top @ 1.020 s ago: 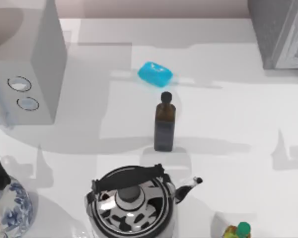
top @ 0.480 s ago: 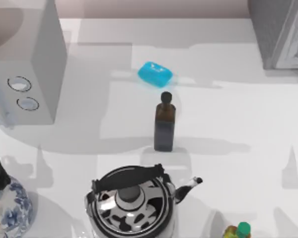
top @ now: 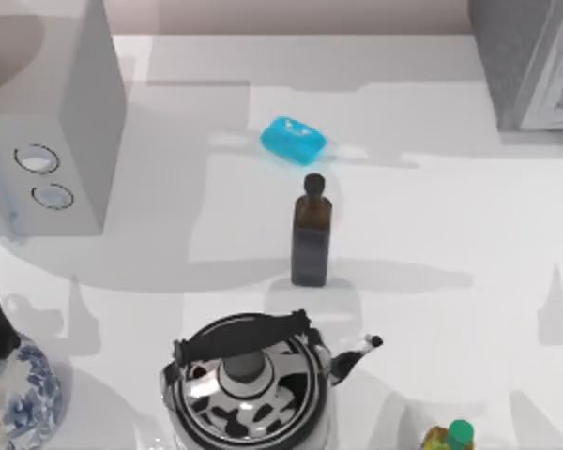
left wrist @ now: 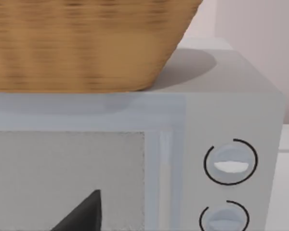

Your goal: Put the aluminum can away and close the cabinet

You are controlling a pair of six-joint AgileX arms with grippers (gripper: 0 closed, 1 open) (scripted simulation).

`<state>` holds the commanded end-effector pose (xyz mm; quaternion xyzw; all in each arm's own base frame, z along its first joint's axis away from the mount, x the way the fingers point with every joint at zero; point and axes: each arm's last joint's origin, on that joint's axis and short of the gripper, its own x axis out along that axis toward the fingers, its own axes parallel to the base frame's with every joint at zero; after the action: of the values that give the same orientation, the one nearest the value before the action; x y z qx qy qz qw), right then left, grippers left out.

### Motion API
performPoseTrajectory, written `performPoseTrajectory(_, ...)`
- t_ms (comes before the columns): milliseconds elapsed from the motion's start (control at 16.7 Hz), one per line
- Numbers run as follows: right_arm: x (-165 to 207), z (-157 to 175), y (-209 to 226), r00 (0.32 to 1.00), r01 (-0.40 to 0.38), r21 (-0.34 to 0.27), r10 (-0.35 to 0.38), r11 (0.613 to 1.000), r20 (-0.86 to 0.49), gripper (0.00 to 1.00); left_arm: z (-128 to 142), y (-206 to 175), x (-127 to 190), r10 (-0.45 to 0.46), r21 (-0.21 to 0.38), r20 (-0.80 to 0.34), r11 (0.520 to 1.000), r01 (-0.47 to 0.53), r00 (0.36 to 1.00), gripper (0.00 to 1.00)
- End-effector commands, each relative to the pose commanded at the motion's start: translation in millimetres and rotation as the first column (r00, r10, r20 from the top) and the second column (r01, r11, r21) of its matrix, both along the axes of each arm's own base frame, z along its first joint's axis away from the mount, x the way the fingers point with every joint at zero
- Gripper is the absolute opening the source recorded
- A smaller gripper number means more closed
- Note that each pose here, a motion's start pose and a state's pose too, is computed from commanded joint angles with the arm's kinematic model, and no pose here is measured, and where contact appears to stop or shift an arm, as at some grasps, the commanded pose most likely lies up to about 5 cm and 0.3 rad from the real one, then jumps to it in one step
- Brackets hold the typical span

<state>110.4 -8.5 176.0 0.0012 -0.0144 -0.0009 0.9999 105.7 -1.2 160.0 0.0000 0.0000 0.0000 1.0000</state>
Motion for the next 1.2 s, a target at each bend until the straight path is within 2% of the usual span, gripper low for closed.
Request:
performPoseTrajectory(240, 17.4, 29.4, -21.4, 0.999, -0.003, -0.016, 0.004, 1.0, 0.054, 1.0, 0.0, 0.0, 0.0, 0.0, 0.0, 0.0, 1.0, 0.0, 1.0, 1.0)
performPoseTrajectory(420, 42.1, 38.7, -51.3, 0.999, -0.012, -0.026, 0.013, 1.0, 0.044, 1.0, 0.0, 0.0, 0.0, 0.0, 0.0, 0.0, 1.0, 0.0, 1.0, 1.0)
performPoseTrajectory(720, 66.5, 17.6, -126.1, 1.0, -0.012, -0.022, 0.012, 1.0, -0.002, 1.0, 0.0, 0.0, 0.0, 0.0, 0.0, 0.0, 1.0, 0.0, 1.0, 1.0)
performPoseTrajectory(960, 54.0, -5.0, -175.1, 1.0, -0.007, -0.021, 0.007, 1.0, -0.018, 1.0, 0.0, 0.0, 0.0, 0.0, 0.0, 0.0, 1.0, 0.0, 1.0, 1.0)
performPoseTrajectory(1200, 43.5, -16.2, -192.8, 0.999, -0.006, -0.003, 0.006, 1.0, -0.034, 1.0, 0.0, 0.0, 0.0, 0.0, 0.0, 0.0, 1.0, 0.0, 1.0, 1.0)
